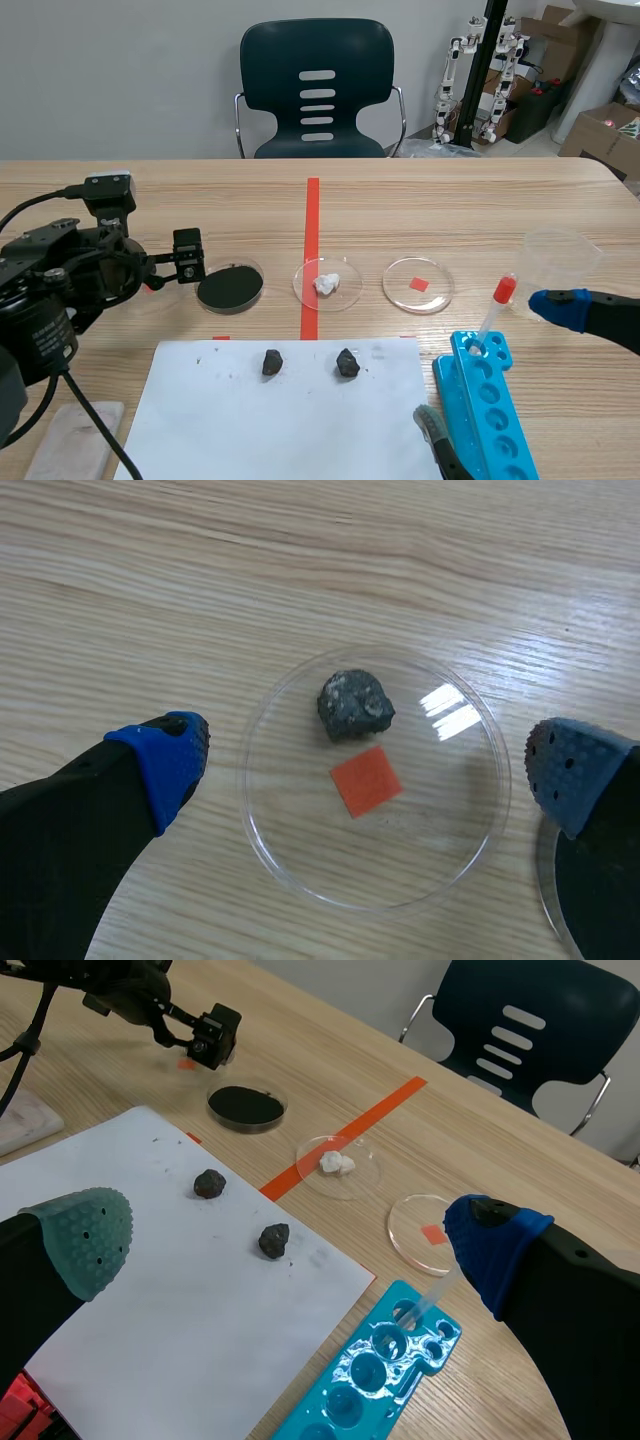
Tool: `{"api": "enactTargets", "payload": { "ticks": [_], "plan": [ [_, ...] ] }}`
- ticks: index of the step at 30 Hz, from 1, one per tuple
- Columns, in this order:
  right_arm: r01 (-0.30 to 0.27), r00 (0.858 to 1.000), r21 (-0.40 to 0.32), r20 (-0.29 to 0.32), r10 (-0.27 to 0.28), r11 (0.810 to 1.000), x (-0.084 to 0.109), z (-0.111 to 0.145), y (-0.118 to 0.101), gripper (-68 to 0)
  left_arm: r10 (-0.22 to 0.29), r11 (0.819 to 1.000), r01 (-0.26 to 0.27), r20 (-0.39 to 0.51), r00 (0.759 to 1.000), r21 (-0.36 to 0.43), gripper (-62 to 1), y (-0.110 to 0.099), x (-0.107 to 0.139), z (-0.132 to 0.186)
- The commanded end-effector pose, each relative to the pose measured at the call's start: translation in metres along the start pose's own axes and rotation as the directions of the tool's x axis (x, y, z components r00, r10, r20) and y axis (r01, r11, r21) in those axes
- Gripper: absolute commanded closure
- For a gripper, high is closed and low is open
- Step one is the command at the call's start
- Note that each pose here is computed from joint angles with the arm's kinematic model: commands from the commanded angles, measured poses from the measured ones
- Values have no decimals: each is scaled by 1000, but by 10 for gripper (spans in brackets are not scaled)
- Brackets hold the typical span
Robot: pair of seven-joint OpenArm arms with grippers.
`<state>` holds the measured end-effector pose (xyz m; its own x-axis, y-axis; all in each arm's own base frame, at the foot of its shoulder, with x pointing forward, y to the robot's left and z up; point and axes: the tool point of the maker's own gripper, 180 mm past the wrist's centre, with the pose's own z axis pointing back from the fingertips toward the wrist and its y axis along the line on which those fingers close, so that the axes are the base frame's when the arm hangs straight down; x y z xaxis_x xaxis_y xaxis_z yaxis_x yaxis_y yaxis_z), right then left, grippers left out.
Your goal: Put the mineral in the empty petri dish
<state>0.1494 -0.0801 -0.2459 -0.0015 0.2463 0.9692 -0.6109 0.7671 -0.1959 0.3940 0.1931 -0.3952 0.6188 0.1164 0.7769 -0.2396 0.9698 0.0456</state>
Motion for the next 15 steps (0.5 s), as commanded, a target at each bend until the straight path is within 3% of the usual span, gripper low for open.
{"api": "enactTargets", "payload": {
  "ticks": [1,15],
  "plan": [
    [-6,999,-12,40,7,1000,12,-2,-4,-679,3,1000,-3,62,998,-3,-623,1,18,4],
    [-6,999,-12,41,7,1000,12,-2,-4,-679,-7,998,20,205,979,-61,-623,-9,36,28]
  ]
}}
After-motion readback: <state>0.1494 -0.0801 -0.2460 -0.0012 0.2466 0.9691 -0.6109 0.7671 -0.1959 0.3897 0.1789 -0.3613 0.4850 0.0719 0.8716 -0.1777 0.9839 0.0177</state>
